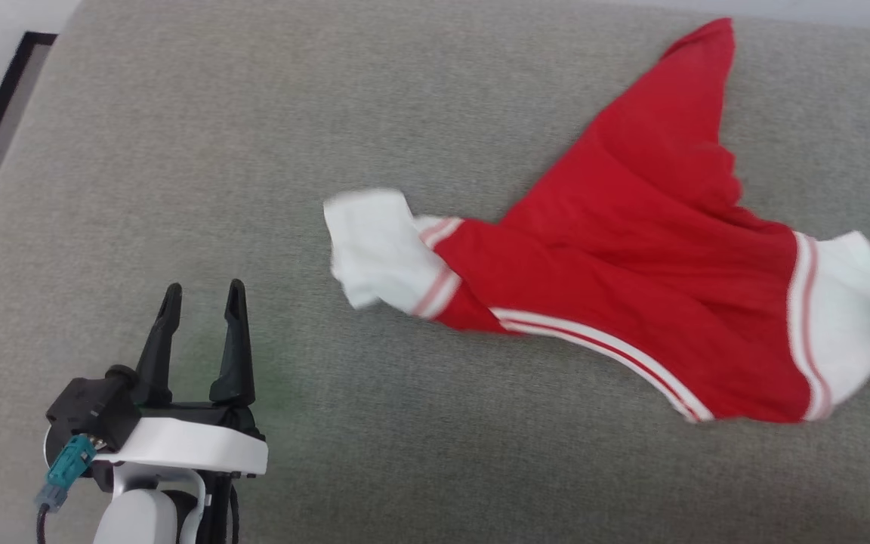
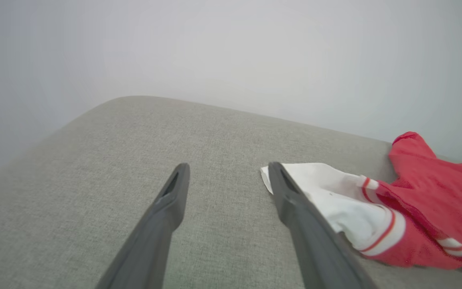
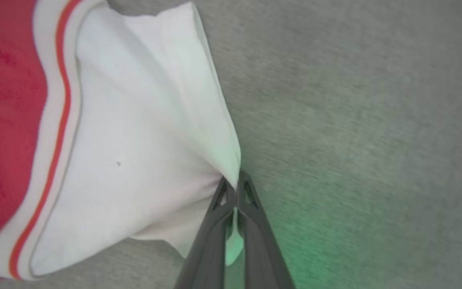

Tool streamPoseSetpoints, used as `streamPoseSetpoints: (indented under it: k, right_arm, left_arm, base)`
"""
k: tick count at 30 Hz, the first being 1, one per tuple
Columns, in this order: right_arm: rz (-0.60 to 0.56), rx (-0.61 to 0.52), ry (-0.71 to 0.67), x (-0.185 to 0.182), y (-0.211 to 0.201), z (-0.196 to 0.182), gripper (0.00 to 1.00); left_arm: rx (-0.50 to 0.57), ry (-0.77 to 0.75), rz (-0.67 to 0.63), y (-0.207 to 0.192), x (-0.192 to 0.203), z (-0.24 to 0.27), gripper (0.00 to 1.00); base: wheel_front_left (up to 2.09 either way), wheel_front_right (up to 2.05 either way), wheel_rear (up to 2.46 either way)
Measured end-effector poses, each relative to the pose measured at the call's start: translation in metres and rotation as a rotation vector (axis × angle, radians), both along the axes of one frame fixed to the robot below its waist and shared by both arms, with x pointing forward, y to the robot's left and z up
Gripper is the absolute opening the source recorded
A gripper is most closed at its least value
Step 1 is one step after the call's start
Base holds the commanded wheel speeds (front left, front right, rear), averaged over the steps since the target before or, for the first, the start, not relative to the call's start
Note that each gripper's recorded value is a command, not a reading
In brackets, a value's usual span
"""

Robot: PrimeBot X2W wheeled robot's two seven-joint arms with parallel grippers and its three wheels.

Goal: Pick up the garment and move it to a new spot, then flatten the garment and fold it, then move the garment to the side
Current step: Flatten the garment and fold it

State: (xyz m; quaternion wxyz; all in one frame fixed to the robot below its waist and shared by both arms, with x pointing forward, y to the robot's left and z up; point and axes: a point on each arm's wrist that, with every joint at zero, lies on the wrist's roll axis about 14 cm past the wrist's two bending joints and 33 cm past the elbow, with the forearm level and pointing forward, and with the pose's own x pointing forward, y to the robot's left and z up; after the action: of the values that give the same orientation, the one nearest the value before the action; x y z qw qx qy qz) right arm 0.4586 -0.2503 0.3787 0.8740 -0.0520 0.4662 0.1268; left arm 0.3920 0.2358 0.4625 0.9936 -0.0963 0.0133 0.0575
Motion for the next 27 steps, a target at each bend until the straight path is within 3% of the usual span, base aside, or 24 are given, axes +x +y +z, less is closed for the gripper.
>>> streamPoseSetpoints:
  k: [5, 10, 11, 13, 19, 27]
  right_arm:
    - [-0.126, -0.039, -0.035, -0.009, -0.043, 0.004, 0.0]
    - [-0.183, -0.031, -0.061, -0.013, -0.051, 0.003, 0.0]
    - [-0.194, -0.02, -0.072, -0.012, -0.05, 0.004, 0.2]
    - [-0.209, -0.02, -0.102, -0.011, -0.05, 0.005, 1.0]
    - [-0.24, 0.023, -0.272, 0.003, -0.044, 0.026, 1.0]
    - [-0.317, 0.115, -0.647, 0.014, -0.045, 0.094, 1.0]
  left_arm:
    - [0.003, -0.01, -0.044, -0.01, 0.009, 0.002, 1.0]
    - [0.009, -0.01, -0.066, -0.013, 0.013, 0.001, 1.0]
    - [0.01, -0.01, -0.072, -0.014, 0.014, 0.001, 1.0]
    - [0.021, -0.005, -0.098, -0.018, 0.015, 0.0, 1.0]
    - [0.093, -0.03, -0.205, -0.027, 0.027, 0.011, 1.0]
    - [0.264, 0.064, -0.54, -0.062, 0.048, 0.012, 1.0]
  base:
    - [0.0, 0.0, 0.0]
    - [0.0, 0.0, 0.0]
    - [0.0, 0.0, 0.0]
    - [0.0, 0.0, 0.0]
    - [0.0, 0.0, 0.0]
    - [0.0, 0.0, 0.0]
